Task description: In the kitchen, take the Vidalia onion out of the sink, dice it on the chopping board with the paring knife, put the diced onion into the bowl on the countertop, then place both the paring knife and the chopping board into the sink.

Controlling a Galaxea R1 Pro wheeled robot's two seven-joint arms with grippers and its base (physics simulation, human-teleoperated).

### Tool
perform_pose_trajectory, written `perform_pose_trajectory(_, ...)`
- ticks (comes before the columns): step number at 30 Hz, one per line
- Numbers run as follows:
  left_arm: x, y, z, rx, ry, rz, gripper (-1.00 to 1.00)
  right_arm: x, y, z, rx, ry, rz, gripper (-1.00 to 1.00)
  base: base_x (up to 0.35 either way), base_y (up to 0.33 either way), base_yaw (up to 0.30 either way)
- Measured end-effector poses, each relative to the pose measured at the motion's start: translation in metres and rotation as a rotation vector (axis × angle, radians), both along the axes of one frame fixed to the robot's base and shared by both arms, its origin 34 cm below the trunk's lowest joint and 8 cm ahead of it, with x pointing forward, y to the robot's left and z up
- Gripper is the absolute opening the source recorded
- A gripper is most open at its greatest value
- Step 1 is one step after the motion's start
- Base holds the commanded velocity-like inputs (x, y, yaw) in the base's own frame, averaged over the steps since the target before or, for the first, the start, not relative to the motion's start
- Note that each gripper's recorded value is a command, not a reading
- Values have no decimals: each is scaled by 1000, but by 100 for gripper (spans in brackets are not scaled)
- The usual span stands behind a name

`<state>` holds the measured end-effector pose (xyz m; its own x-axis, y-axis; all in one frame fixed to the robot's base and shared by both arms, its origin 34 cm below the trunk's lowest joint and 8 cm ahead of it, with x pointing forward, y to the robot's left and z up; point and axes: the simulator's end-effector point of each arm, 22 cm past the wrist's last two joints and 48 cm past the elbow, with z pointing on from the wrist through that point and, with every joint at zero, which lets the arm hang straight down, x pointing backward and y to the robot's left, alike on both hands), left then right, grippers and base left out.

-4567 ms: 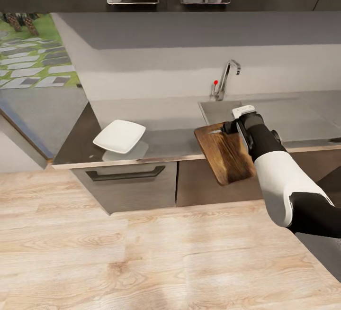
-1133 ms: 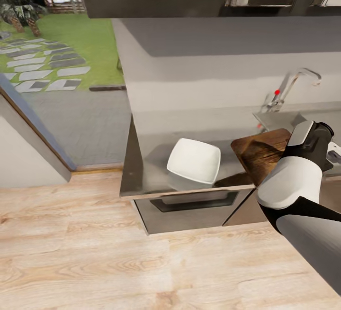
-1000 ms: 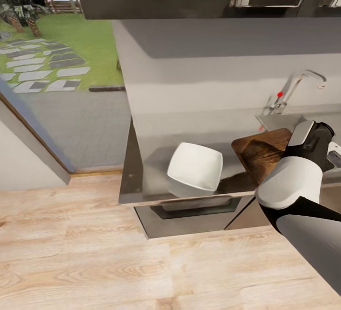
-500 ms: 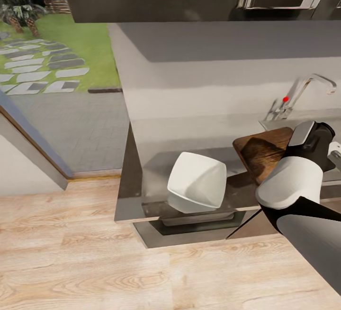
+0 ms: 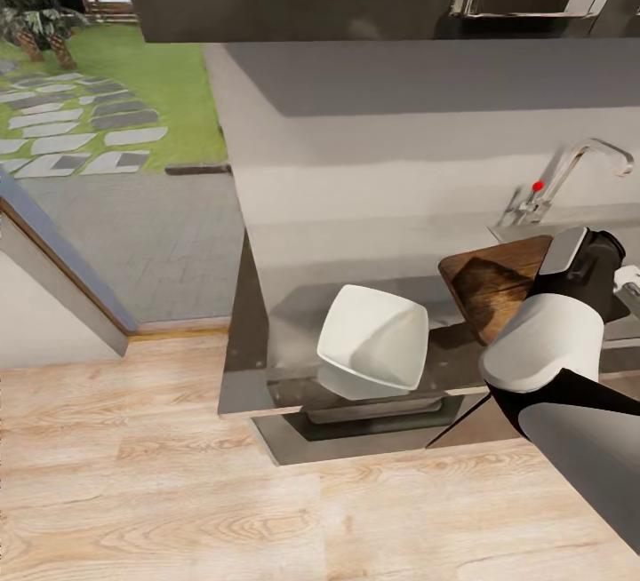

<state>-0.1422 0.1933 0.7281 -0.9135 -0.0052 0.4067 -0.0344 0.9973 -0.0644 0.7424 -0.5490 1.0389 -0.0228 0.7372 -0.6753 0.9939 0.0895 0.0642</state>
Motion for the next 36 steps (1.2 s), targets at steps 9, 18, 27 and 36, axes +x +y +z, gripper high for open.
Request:
perform_pose_trajectory(9,0,0,0,0,0,-1,100,2,3,-2,0,-1,0,-100,0,31,0)
perform_pose_trajectory(18,-3,1,1,1,7,-3,100,5,3,-6,-12,-13,-14,-100,0,0,0)
perform_pose_trajectory(27,-6,2,2,0,13,-5,100,6,5,-9,-10,-10,-11,-100,0,0,0)
perform_pose_trajectory(36,-6,2,3,1,13,-4,100,10,11,-20,-7,-3,-3,-100,66,56,0)
